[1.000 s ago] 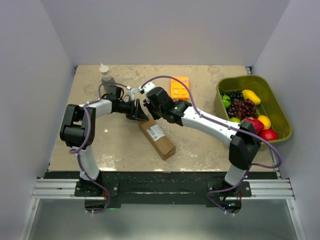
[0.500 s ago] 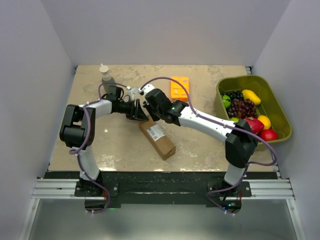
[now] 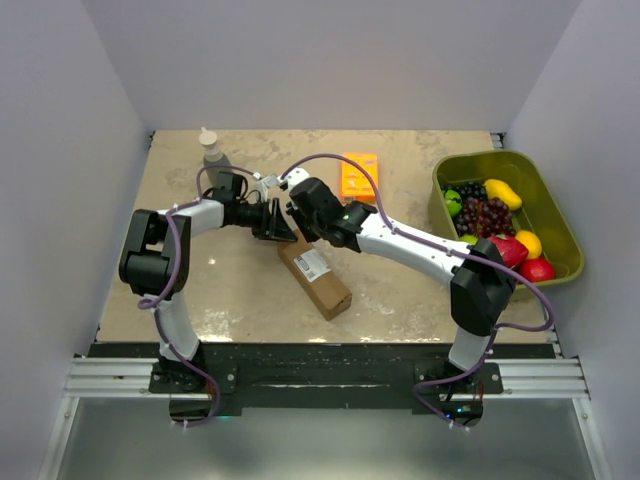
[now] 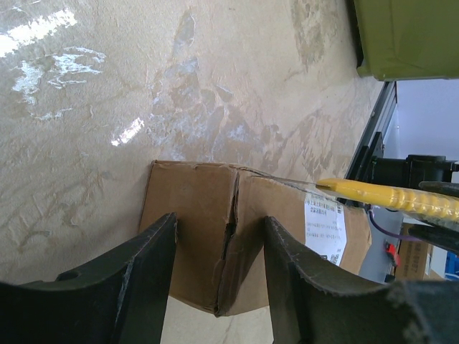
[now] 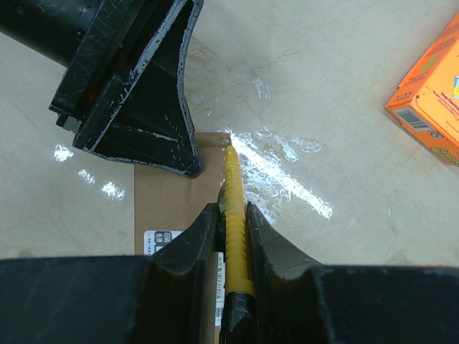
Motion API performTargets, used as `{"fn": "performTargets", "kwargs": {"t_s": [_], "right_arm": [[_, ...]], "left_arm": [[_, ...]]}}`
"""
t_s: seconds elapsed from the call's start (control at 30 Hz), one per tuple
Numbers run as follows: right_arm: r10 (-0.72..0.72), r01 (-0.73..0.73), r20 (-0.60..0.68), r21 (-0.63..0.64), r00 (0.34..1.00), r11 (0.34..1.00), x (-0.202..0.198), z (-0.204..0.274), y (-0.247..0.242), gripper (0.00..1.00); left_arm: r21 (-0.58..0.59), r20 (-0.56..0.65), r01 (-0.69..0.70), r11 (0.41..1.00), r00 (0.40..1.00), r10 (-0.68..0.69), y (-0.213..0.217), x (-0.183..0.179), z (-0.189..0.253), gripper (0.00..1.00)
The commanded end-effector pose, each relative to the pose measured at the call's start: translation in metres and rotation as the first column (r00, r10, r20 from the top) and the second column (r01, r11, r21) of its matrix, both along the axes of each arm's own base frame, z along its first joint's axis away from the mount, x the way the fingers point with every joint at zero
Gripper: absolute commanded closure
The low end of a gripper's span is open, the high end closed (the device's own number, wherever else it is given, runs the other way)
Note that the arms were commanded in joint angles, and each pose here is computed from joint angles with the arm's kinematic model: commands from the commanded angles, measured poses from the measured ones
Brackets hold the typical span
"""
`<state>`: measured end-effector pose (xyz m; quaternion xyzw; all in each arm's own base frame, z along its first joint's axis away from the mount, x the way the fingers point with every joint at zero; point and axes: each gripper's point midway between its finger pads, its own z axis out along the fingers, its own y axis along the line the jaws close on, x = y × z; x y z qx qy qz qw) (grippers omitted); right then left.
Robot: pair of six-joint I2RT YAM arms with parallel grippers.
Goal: Unpack the express box
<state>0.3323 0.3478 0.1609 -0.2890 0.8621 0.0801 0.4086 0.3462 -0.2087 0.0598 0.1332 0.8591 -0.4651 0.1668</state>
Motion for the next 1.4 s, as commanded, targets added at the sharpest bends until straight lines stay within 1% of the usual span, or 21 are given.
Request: {"fn": "performTargets", "kwargs": {"t_s": [0.0,0.33,0.5,0.67,1.37], "right_arm": [[-0.039,0.036,0.052,0.046,0.998,0.998,0.009,0.021,0.003,1.00],[-0.035,0.033,0.060,0.040,0.998,0.999,0.010,0.022,0.002,1.00],[-0.022,0.020,0.044,0.039,0.999,0.999,0.007,0.018,0.003,1.00],[-0.027,0.022,0.063,0.076,0.998,0.997,0.009,0.033,0.006,1.00],[-0.025,0.020,0.068,0.081,0.997,0.997,0.006,0.042,0.004,1.00]], "left_arm": [[0.249,-0.174,-0.016,0.968,0.983,0.061,0.027,-0.038,-0.071,1.00],[0.252,-0.174,-0.015,0.968,0.983,0.061,0.027,-0.039,-0.071,1.00],[0.254,-0.172,-0.015,0.967,0.983,0.061,0.027,-0.039,-0.072,1.00],[0.254,-0.173,-0.016,0.967,0.983,0.062,0.027,-0.039,-0.072,1.00],[0.256,-0.186,-0.011,0.967,0.981,0.061,0.028,-0.040,-0.077,1.00]]}}
